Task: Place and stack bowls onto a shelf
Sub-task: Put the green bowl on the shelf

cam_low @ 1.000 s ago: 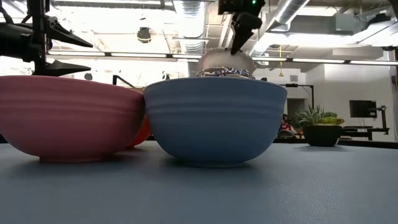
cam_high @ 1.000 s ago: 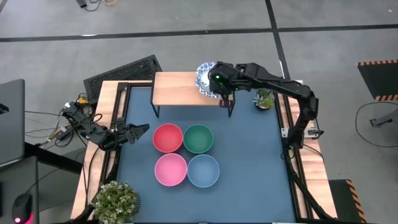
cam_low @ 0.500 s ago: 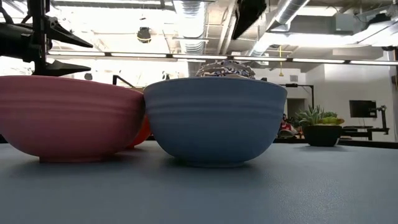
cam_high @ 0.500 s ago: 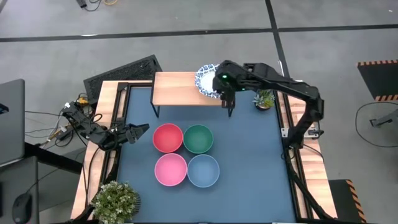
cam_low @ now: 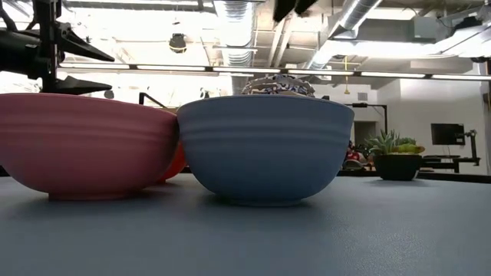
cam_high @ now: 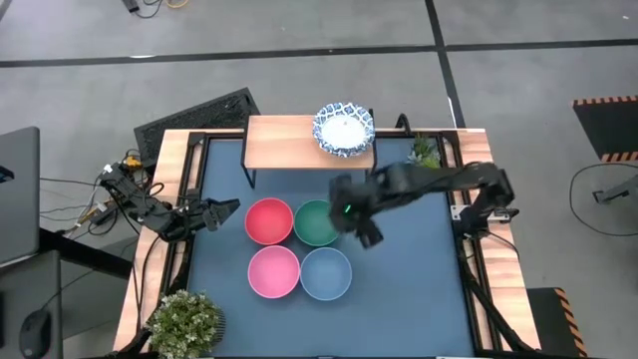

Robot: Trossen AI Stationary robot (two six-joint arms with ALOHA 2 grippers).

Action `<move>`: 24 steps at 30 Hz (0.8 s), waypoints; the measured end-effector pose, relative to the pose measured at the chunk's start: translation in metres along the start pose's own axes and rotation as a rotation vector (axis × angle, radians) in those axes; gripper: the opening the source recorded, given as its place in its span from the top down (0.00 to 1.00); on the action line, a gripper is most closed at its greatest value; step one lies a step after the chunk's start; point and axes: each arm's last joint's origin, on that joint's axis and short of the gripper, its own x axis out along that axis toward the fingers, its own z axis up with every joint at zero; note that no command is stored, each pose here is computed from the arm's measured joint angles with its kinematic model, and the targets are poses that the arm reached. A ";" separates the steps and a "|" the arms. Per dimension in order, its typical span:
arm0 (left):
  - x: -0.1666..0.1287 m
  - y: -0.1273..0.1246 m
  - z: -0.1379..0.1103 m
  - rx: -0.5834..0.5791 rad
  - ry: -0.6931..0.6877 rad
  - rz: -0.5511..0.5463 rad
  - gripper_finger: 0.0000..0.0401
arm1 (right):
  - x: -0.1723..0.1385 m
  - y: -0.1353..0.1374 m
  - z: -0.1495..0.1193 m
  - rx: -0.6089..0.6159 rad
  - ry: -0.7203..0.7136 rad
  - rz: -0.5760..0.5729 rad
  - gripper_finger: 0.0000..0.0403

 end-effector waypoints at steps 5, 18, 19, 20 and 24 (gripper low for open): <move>0.000 0.001 -0.001 0.010 0.004 0.003 0.47 | 0.057 0.015 0.014 -0.119 0.116 0.100 0.34; 0.000 0.001 -0.003 0.022 0.049 -0.027 0.47 | 0.168 0.000 -0.001 -0.074 0.328 0.222 0.34; 0.000 0.001 -0.003 0.023 0.050 -0.027 0.47 | 0.173 -0.003 -0.003 -0.065 0.337 0.225 0.35; 0.000 0.001 -0.003 0.023 0.050 -0.027 0.47 | 0.175 -0.005 -0.005 -0.059 0.345 0.227 0.35; 0.000 0.001 -0.003 0.025 0.054 -0.029 0.47 | 0.182 -0.010 -0.013 -0.041 0.363 0.228 0.42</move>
